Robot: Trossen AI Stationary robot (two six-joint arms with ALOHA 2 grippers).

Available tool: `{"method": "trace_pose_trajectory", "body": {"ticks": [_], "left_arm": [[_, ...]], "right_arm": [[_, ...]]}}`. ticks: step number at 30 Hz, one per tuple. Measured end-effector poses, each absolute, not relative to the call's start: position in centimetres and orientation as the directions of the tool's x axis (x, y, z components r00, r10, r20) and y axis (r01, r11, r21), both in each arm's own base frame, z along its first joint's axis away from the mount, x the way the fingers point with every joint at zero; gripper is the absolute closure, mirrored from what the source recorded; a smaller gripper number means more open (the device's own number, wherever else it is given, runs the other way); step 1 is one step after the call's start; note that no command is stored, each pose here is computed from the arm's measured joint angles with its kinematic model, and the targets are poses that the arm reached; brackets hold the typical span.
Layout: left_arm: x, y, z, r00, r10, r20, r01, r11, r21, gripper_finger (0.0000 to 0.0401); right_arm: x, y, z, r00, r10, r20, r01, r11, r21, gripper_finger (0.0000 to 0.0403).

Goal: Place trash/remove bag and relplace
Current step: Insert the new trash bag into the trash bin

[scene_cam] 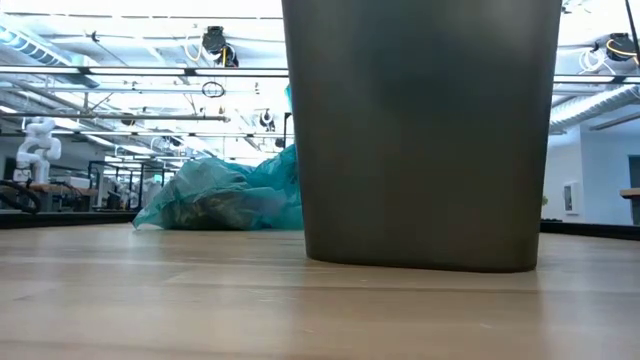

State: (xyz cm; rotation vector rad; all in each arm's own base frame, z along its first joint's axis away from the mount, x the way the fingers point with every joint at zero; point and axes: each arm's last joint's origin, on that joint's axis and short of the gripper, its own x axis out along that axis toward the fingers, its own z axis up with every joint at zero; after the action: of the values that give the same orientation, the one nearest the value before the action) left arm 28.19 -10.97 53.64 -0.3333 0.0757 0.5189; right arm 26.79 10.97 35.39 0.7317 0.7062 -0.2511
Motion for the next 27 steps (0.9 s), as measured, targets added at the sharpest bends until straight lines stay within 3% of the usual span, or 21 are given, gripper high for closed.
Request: {"method": "trace_pose_trajectory", "body": {"ticks": [8,15,27], "left_arm": [[28.7,-11.7,53.7,0.895,0.425,-0.138,-0.446,0.83,-0.336,0.0401],[31.3,-13.1,51.7,0.909,0.372,-0.186,-0.414,0.85,-0.325,0.0401],[36.2,-12.9,48.2,0.91,0.308,-0.278,-0.385,0.876,-0.29,0.0401]], "right_arm": [[24.4,11.0,38.4,0.829,0.09,-0.552,0.321,0.731,0.602,0.0403],[21.3,10.4,41.2,0.902,0.027,-0.43,0.279,0.725,0.63,0.0403],[19.6,9.6,44.3,0.939,0.032,-0.342,0.182,0.797,0.575,0.0403]]}}
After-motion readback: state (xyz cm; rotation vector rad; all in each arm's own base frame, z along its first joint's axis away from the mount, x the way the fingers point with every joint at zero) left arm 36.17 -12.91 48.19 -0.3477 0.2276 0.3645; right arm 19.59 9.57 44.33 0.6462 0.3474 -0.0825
